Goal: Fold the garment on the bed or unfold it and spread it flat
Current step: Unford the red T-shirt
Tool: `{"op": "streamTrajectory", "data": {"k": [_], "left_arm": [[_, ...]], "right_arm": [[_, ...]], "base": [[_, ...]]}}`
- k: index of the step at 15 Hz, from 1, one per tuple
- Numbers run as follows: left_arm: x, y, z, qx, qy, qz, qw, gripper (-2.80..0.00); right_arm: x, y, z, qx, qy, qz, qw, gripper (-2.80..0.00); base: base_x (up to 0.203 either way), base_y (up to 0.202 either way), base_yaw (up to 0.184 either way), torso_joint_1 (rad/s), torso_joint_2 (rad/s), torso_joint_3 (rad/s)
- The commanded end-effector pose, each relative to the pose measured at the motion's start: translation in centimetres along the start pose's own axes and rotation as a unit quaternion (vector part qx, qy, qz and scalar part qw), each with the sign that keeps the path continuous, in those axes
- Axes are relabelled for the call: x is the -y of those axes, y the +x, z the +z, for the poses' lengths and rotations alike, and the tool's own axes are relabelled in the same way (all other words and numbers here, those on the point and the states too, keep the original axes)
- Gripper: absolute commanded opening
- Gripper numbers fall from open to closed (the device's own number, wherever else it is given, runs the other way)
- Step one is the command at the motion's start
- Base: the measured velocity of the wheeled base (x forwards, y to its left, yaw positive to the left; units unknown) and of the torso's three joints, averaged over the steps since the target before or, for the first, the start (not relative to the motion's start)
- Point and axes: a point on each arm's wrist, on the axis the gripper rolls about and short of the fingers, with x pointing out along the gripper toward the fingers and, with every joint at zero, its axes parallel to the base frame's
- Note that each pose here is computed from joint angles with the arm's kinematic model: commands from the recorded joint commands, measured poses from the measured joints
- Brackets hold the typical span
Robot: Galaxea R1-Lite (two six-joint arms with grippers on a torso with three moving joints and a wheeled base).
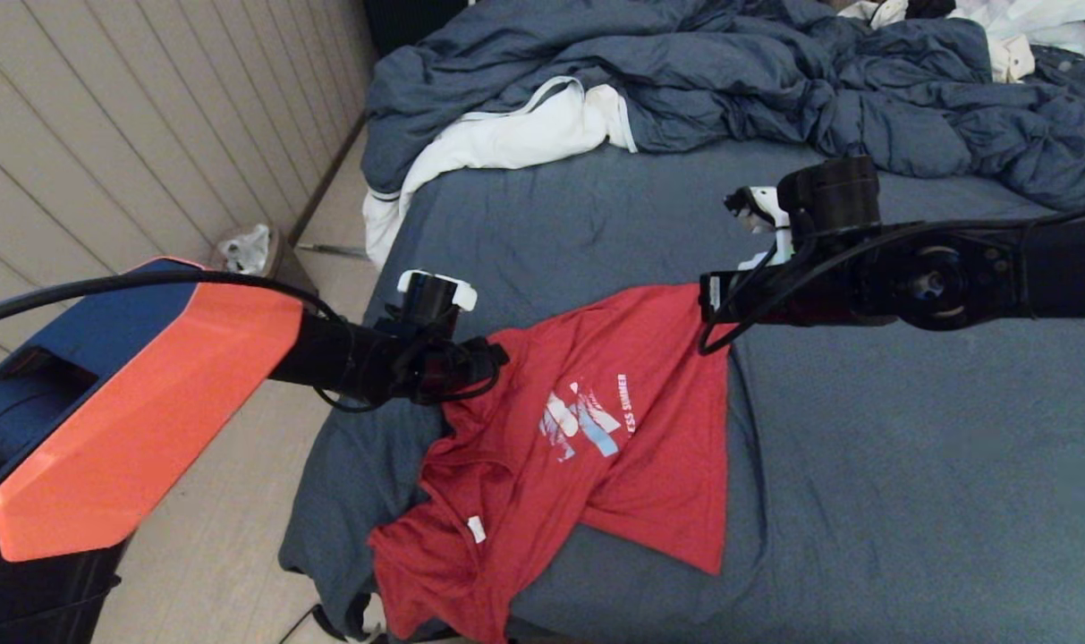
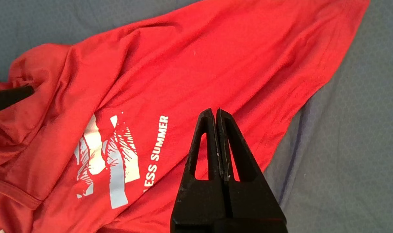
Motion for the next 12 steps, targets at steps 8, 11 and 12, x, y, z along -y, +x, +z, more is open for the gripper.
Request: {"op": "streamTrajectory", "data": {"k": [8,11,12], "left_arm": [[-1.2,0.1,1.9,0.034,-0.014,0.021,0.9991,-2.8],[-2.5,-1.9,5.7,0.083,-0.03,0.022,0.9958,-2.8],[-2.8,-2.4,6.7,0.095,-0.034,0.023,0.9947,-2.8]], "right_arm": [[0.0,0.2,-0.2,-0.005,0.0,0.0,1.0,-2.8],[0.0,0.3,-0.4,-0.007,-0.001,-0.001,1.0,-2.8],[0.0,0.5,-0.4,-0.008,-0.001,-0.006,1.0,-2.8]], "base": [[0.0,0.0,0.0,0.0,0.0,0.0],[0.0,0.0,0.0,0.0,0.0,0.0],[0.0,0.0,0.0,0.0,0.0,0.0]]}}
